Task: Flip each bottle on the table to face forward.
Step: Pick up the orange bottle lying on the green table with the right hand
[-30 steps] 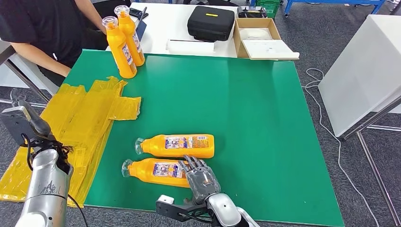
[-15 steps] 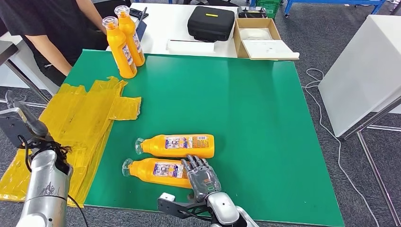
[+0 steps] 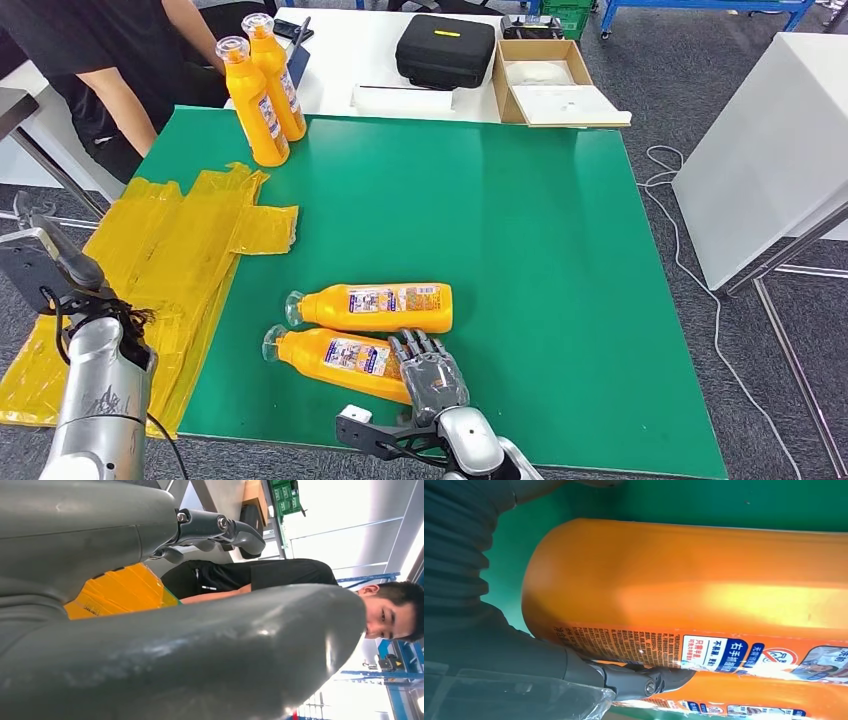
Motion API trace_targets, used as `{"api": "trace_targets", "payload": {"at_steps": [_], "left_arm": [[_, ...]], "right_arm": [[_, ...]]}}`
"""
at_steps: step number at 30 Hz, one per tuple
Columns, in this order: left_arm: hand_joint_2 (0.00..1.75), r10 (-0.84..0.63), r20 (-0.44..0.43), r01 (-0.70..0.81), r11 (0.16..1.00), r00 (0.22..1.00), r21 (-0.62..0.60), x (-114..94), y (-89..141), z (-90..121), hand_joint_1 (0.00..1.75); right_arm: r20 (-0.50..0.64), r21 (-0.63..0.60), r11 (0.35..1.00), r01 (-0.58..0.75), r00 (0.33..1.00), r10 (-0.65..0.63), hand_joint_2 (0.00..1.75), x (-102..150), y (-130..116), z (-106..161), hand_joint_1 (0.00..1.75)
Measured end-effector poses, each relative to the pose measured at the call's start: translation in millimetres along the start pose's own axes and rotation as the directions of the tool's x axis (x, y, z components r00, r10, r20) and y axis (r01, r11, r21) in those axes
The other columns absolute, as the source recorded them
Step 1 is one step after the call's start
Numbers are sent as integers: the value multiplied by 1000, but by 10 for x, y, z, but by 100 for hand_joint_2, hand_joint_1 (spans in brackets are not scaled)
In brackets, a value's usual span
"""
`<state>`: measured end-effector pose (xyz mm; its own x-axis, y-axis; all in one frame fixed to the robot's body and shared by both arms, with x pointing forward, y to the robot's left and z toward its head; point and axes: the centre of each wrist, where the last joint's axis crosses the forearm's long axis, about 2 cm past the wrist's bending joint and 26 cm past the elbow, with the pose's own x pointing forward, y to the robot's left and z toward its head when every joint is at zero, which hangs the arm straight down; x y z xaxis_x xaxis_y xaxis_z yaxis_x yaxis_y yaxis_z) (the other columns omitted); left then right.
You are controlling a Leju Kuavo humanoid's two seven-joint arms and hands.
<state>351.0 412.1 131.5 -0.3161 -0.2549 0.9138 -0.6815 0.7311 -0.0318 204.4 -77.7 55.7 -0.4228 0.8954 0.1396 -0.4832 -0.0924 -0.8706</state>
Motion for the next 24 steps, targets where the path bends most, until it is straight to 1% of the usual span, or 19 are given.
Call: {"api": "trace_targets", "payload": {"at_steps": [2, 3, 12, 24], "left_arm": [[0, 0, 1, 0, 1000, 1000, 0, 6, -5, -3, 0], [0, 0, 1, 0, 1000, 1000, 1, 10, -7, -7, 0], [0, 11, 4, -11, 1000, 1000, 13, 24, 6, -38, 0], [0, 17, 4, -17, 999, 1000, 31, 11, 63, -50, 0]], "right_arm": [[-2, 7, 1000, -10, 1000, 10, 175, 1, 6, 2, 165], [-1, 9, 1000, -14, 1000, 14, 175, 3, 8, 3, 174], [9, 7, 1000, -8, 1000, 8, 175, -5, -18, -10, 175], [27, 9, 999, 38, 999, -38, 175, -4, -60, -24, 175]]}}
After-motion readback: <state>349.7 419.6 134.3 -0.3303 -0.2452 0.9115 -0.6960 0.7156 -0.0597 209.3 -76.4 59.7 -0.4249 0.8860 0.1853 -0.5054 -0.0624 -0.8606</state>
